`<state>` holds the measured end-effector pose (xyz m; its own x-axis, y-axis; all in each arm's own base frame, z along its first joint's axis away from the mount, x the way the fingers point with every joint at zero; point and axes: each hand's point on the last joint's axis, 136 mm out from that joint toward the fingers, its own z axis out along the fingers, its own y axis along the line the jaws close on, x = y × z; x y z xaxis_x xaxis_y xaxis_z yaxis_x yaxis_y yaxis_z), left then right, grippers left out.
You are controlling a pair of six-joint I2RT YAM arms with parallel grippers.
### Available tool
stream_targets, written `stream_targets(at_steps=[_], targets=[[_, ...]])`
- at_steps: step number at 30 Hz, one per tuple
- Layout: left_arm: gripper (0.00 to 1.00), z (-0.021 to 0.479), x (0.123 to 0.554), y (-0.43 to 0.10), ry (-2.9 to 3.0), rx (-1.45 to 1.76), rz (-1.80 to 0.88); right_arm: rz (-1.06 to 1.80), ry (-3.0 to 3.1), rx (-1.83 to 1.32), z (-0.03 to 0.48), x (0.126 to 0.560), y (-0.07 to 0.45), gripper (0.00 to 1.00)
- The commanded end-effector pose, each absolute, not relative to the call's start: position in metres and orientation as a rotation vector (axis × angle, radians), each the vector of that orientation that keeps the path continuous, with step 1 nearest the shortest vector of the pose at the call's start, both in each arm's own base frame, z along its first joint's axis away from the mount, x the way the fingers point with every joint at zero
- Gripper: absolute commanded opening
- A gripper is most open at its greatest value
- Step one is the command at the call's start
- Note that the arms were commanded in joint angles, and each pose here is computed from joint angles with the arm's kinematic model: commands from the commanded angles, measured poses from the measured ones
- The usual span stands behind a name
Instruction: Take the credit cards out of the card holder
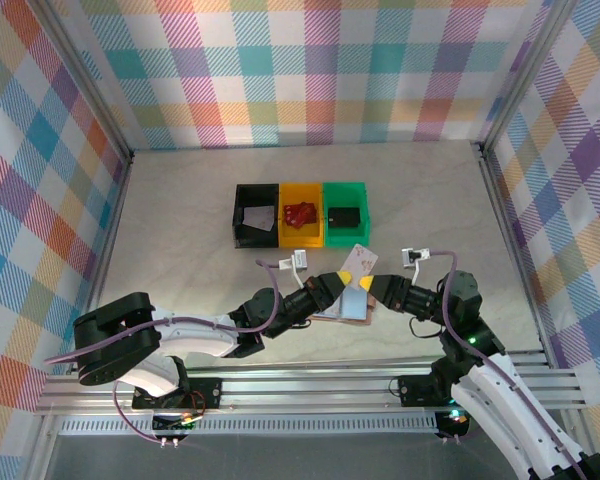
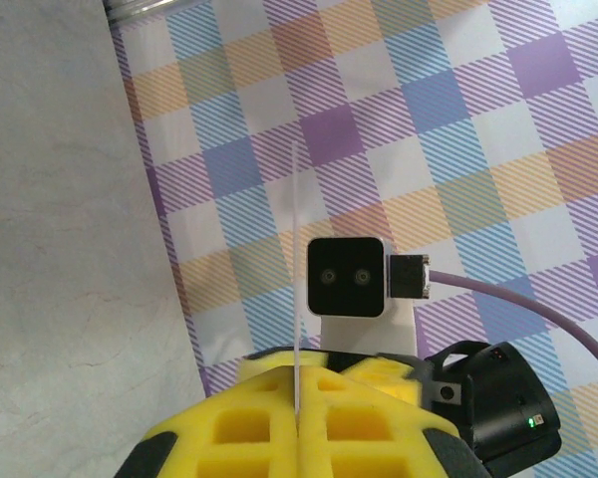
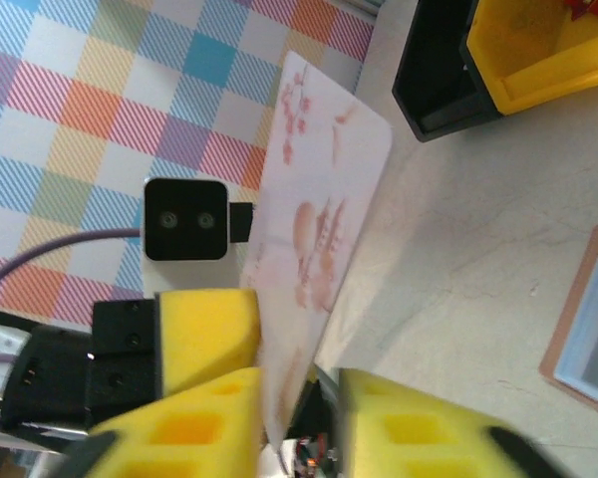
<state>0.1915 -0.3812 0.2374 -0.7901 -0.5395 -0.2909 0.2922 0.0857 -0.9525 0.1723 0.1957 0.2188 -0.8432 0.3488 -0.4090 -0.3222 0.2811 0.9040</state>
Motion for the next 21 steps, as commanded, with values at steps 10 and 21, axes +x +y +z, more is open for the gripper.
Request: stream_targets(at_steps=[10,21], targets=[[0.0,0.208,0.2,-0.342,2.083,-0.206,-1.583,1.369,2.106,-0.124,0.233,0.158,0.182,0.9],[0.0,0.207,0.167,-0.276,2.498,0.297,-1.24,1.366,2.129,-0.201,0.235,0.16,0.188,0.87]])
